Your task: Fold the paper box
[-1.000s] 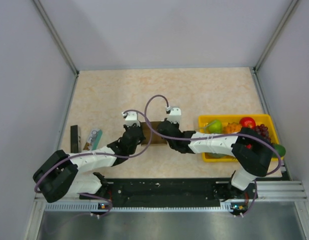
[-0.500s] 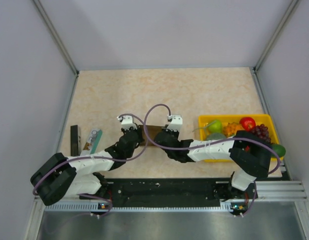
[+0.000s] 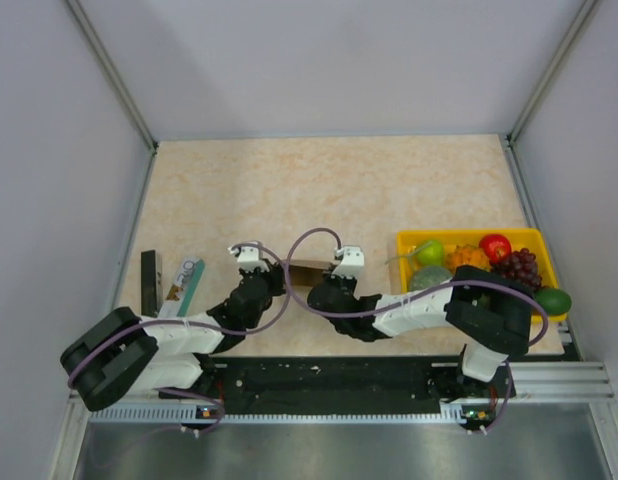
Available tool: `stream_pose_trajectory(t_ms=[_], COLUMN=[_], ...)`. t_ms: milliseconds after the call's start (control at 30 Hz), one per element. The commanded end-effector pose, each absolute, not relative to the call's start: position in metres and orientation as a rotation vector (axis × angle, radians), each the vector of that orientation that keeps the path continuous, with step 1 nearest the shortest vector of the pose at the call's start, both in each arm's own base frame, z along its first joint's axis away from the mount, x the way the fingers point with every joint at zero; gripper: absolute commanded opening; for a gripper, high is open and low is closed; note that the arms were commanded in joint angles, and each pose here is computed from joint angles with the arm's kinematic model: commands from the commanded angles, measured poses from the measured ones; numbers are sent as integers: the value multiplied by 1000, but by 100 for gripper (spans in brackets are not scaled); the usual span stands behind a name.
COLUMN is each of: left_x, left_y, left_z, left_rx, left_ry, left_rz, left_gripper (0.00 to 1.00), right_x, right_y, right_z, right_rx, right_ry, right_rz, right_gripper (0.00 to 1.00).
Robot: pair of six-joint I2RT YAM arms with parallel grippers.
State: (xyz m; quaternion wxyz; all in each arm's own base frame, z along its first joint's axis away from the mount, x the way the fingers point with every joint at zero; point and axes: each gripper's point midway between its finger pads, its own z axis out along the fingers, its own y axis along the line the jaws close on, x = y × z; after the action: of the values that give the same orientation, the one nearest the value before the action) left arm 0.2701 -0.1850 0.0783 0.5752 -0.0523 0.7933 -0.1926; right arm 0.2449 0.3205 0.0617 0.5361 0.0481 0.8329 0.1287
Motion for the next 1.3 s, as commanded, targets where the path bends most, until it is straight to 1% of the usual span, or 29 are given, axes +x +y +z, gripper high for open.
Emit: stream_pose_trajectory(t_ms=[0, 300, 367, 400, 467, 500, 533, 567, 633, 667, 700, 733, 833, 867, 900, 933, 967, 1000, 1033, 1067, 1100, 1133, 1200, 1233, 1267], left_x=[244, 231, 230, 229, 229, 228, 229, 229, 228, 229, 228, 228, 228, 228, 227, 227, 227, 227, 227, 227, 227, 228, 227, 228, 227], left_y=[-189, -187, -185, -185, -182, -182, -181, -181, -182, -182, -183, -182, -181, -181, -181, -181, -181, -181, -181, -182, -182, -183, -184, -184, -184], left_z=[45, 33, 32, 32, 29, 26, 25, 25, 24, 24, 23, 23, 24, 23, 23, 23, 24, 24, 24, 24, 24, 25, 25, 26, 25], left_rx=[-31, 10, 5, 7, -3, -4, -9, -6, -5, -7, -5, -10, -18, -17, -15, -13, -16, -16, -15, -14, -13, -11, -2, -5, -4], left_ry=[1964, 1977, 1971, 1967, 1968, 1976, 1979, 1979, 1978, 1977, 1979, 1978, 1974, 1975, 1976, 1976, 1975, 1973, 1974, 1975, 1975, 1973, 1976, 1975, 1976], left_rz=[-495, -502, -492, -496, -476, -467, -461, -457, -458, -457, -457, -456, -454, -453, -453, -454, -455, -453, -451, -450, -446, -446, -442, -440, -435], left_gripper=[0, 0, 0, 0, 0, 0, 0, 0, 0, 0, 0, 0, 0, 0, 0, 0, 0, 0, 0, 0, 0, 0, 0, 0, 0], right_x=[226, 206, 198, 194, 184, 177, 174, 166, 156, 150, 148, 146, 150, 151, 155, 176, 172, 179, 199, 198, 204, 211, 218, 225, 227], right_y=[326, 319, 317, 312, 309, 301, 298, 291, 280, 272, 268, 256, 244, 249, 249, 240, 259, 268, 266, 282, 293, 307, 337, 350, 361], right_z=[44, 47, 61, 63, 83, 81, 85, 91, 93, 99, 106, 103, 142, 162, 176, 184, 203, 202, 206, 222, 227, 213, 233, 209, 211], right_rx=[79, -1, -49, -77, -111, -159, -157, -159, -179, -171, -154, -165, -144, -157, -131, -36, -58, -19, 54, 22, 33, 27, -18, -12, -21], right_ry=[2023, 2040, 2028, 2032, 2022, 2047, 2050, 2063, 2089, 2085, 2080, 2100, 2044, 2032, 2022, 2026, 2031, 2059, 2045, 2027, 2027, 2084, 2038, 2105, 2103], right_rz=[354, 386, 400, 378, 427, 403, 416, 469, 514, 575, 609, 582, 648, 711, 762, 771, 951, 1019, 1054, 1173, 1222, 1217, 1350, 1338, 1392], right_gripper=[0, 1, 9, 21, 29, 33, 39, 47, 50, 62, 67, 70, 84, 89, 92, 93, 93, 93, 91, 88, 87, 84, 72, 65, 51])
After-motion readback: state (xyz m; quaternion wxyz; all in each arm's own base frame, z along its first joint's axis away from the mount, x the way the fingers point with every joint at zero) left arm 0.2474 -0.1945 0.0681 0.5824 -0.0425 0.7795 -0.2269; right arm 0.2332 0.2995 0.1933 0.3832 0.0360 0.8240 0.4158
